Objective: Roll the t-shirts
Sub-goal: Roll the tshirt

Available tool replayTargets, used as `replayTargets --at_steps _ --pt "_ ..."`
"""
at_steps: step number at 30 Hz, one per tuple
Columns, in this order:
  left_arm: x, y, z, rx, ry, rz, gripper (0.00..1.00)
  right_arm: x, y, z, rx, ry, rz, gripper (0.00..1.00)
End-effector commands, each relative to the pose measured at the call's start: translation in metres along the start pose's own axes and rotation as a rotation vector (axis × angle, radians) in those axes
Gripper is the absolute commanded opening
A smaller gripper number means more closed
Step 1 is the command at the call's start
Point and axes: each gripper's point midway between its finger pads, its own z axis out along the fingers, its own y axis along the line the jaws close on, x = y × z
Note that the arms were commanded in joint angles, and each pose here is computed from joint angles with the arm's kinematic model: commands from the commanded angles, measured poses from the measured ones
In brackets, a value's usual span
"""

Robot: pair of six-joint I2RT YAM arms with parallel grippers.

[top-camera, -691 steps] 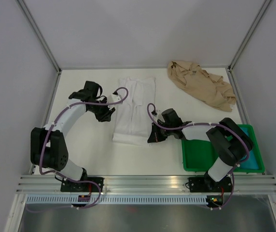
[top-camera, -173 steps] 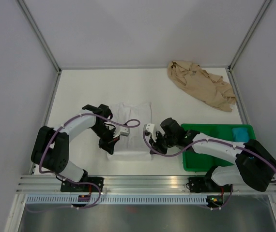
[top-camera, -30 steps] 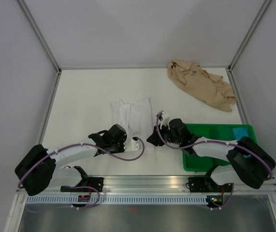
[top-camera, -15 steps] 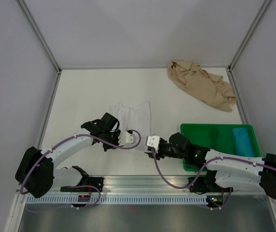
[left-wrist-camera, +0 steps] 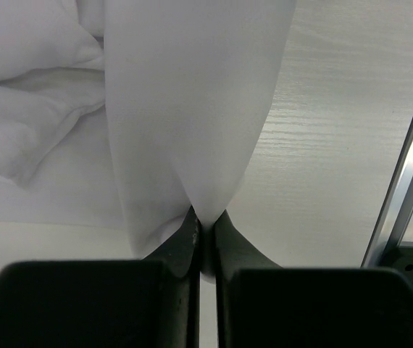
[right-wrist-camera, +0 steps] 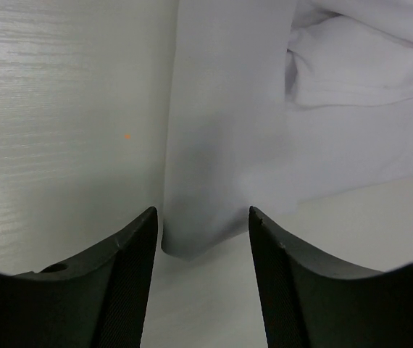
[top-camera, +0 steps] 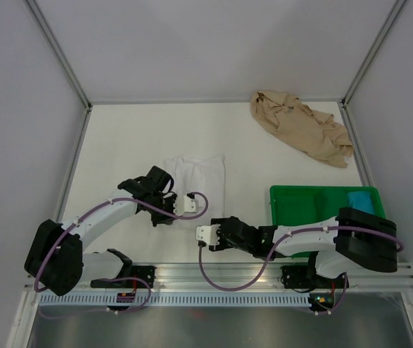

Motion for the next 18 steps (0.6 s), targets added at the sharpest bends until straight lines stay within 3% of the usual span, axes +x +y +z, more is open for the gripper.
replayTargets --at_steps 1,3,5,6,7,9,18 --pt "-0.011 0.0 -0.001 0.029 -0.045 0.042 0.02 -0.013 -0.015 0.002 0.075 -0.023 0.021 0.6" --pt "-0.011 0.0 -0.001 0.03 -0.042 0.044 0.02 -0.011 -0.012 0.005 0.071 -0.014 0.033 0.6" --pt "-0.012 0.0 -0.001 0.031 -0.046 0.045 0.02 -0.01 -0.008 0.008 0.05 -0.002 0.041 0.5" --pt "-0.012 0.0 -0.002 0.032 -0.044 0.045 0.02 -0.012 -0.005 0.011 0.028 0.007 0.049 0.39" --pt "-0.011 -0.001 -0.002 0.038 -0.043 0.047 0.02 -0.013 -0.003 0.012 0.017 0.014 0.059 0.17" --pt "-0.009 -0.004 -0.006 0.057 -0.033 0.042 0.02 -0.024 0.004 0.011 -0.049 -0.008 0.098 0.03" --pt "0.011 -0.031 -0.019 0.182 0.007 0.064 0.03 -0.056 0.037 -0.027 -0.377 -0.136 0.397 0.0"
